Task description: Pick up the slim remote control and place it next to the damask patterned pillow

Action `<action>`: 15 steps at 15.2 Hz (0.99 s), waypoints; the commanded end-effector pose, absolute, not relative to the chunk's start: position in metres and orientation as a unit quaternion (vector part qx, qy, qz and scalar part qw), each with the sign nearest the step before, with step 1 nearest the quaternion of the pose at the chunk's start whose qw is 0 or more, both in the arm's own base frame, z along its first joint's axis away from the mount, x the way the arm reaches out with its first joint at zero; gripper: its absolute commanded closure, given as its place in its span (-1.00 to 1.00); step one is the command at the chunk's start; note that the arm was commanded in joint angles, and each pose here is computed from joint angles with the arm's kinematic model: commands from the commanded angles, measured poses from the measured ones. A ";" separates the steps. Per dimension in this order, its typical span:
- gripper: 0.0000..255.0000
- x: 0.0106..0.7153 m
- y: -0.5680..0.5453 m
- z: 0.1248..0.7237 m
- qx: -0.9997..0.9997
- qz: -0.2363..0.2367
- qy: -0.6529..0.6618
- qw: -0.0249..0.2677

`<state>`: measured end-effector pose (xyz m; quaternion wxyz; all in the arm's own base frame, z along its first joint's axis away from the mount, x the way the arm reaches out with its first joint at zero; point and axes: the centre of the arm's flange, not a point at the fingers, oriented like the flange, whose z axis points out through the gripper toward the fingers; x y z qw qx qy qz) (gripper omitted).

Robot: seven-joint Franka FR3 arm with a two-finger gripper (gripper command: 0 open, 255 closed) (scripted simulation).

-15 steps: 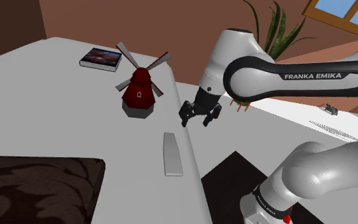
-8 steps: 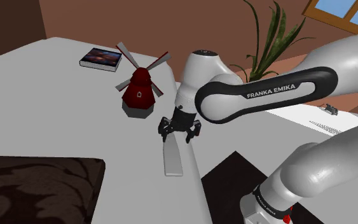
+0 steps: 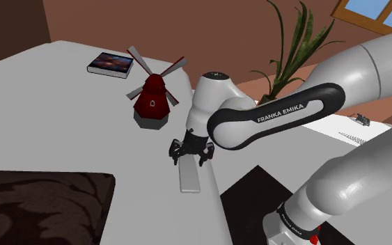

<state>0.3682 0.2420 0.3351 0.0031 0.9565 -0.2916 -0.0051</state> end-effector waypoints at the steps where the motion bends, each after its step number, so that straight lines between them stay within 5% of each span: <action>1: -1.00 0.369 0.241 0.327 0.957 -0.005 -0.292 0.003; 8: -1.00 0.369 0.241 0.328 0.957 -0.005 -0.292 0.003; 9: 1.00 0.369 0.241 0.328 0.957 -0.005 -0.292 0.003; 15: 1.00 0.369 0.241 0.328 0.957 -0.005 -0.292 0.003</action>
